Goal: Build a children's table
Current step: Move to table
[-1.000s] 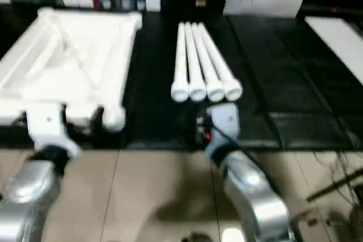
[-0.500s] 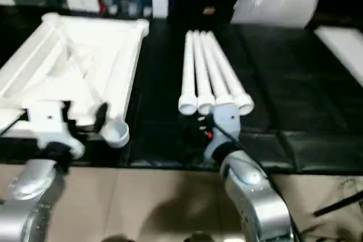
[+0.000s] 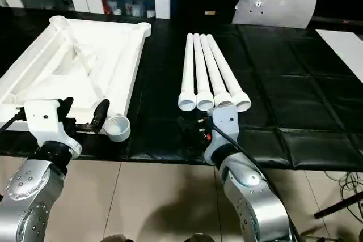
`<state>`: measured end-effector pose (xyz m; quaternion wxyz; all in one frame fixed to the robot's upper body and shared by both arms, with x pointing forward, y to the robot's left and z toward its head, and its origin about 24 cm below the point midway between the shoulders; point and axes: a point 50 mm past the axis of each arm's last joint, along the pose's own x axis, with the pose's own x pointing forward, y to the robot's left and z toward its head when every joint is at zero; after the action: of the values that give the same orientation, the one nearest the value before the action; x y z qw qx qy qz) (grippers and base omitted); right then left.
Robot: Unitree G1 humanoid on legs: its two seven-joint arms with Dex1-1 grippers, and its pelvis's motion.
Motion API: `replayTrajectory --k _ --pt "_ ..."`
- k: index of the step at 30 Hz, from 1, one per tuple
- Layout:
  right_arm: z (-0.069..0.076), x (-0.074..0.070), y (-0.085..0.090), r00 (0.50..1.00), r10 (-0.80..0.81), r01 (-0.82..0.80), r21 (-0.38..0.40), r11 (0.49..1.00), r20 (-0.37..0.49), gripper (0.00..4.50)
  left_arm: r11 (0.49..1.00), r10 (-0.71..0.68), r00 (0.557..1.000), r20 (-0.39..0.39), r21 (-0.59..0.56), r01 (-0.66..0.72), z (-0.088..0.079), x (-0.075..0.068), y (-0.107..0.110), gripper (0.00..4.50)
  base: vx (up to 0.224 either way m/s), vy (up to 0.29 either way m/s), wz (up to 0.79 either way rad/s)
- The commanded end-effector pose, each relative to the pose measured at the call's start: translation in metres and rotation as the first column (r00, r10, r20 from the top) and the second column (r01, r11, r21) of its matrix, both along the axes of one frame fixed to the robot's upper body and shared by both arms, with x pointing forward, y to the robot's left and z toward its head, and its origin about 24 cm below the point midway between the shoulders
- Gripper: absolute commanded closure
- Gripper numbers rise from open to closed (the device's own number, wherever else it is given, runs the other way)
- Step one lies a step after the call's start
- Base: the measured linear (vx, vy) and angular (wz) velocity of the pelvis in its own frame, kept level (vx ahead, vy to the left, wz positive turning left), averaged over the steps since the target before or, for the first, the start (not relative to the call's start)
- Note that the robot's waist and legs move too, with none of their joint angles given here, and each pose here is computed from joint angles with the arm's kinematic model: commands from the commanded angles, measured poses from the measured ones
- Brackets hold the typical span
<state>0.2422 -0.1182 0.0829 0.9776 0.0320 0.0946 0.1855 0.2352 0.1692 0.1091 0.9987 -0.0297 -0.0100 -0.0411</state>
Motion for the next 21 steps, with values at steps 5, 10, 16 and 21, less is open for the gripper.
replayTrajectory --k 5,10,16,21 --pt "0.001 -0.002 0.001 1.000 0.007 -0.007 0.002 1.000 0.002 0.00 0.999 -0.019 1.000 0.017 -0.030 0.020 0.003 -0.001 -0.001 0.27 0.010 0.000 0.00" --pt "0.001 -0.002 0.001 1.000 0.010 -0.010 0.003 1.000 0.002 0.00 1.000 0.009 1.000 0.002 -0.015 -0.009 0.001 -0.002 0.000 0.27 0.000 0.000 0.00" --pt "0.001 -0.002 0.001 1.000 0.012 -0.012 0.006 1.000 0.004 0.00 0.995 -0.101 0.995 0.013 -0.014 0.101 0.002 -0.002 -0.005 0.11 0.000 0.000 0.00" --pt "0.001 -0.001 0.002 1.000 0.017 -0.017 0.011 1.000 0.004 0.00 0.934 -0.355 0.934 0.041 -0.022 0.356 0.002 -0.010 -0.013 0.11 0.000 0.000 0.00"
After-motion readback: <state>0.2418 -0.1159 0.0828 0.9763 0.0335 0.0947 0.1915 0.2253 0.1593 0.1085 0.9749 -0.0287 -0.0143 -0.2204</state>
